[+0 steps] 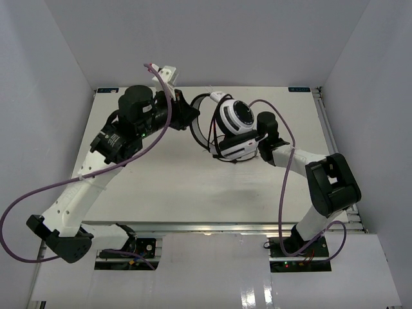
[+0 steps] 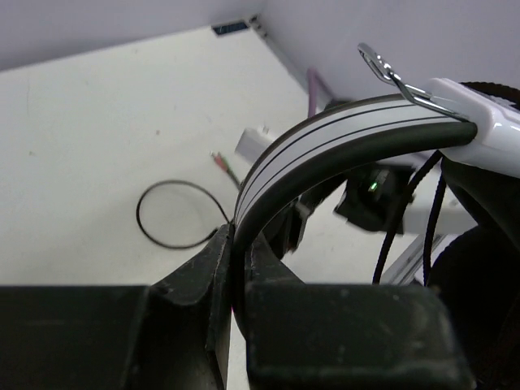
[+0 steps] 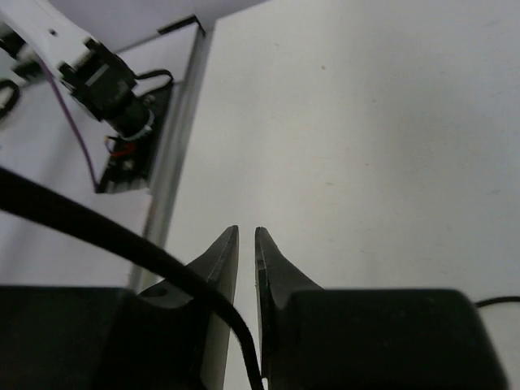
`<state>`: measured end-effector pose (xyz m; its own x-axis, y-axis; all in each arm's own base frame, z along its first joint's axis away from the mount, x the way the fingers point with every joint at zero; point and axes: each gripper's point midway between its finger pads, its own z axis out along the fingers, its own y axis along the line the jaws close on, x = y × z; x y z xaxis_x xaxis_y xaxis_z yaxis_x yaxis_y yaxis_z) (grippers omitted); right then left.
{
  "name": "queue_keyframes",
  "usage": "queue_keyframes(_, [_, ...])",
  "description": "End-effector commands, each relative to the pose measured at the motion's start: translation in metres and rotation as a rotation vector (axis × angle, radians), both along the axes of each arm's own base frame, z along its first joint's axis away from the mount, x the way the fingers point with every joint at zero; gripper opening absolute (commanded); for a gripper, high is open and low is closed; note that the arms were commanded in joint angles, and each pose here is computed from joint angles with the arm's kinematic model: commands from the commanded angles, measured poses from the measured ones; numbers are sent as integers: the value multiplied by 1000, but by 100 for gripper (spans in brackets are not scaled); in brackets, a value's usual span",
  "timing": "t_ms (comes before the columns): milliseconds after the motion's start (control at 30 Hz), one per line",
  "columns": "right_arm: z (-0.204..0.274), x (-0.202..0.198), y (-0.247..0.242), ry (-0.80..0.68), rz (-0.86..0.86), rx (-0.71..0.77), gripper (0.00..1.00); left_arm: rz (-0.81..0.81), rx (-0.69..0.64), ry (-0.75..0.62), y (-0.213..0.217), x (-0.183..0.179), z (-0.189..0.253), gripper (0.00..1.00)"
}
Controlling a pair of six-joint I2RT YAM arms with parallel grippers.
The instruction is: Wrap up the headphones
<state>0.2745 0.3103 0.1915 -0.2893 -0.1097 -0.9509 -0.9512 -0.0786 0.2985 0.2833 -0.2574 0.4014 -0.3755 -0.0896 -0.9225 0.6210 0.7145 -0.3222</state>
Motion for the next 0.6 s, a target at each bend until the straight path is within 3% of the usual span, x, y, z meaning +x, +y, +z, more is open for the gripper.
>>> queue_keyframes(0, [36, -29, 2, 24, 131, 116, 22, 58, -264, -128, 0, 4, 103, 0])
queue_keyframes(233, [22, -57, 7, 24, 187, 105, 22, 405, -379, -250, 55, 33, 173, 0])
queue_keyframes(333, [12, -65, 3, 41, 182, 92, 21, 583, -364, -277, 85, 44, 183, 0])
queue_keyframes(433, [17, -69, 0, 7, 163, 95, 14, 757, -280, -300, 112, 60, 178, 0])
queue_keyframes(500, [19, -72, -3, 24, 137, 67, 8, 863, -147, -305, 128, 72, 153, 0])
queue_keyframes(567, [18, -66, -2, -16, 81, 20, 8, 923, -47, -305, 140, 85, 127, 0])
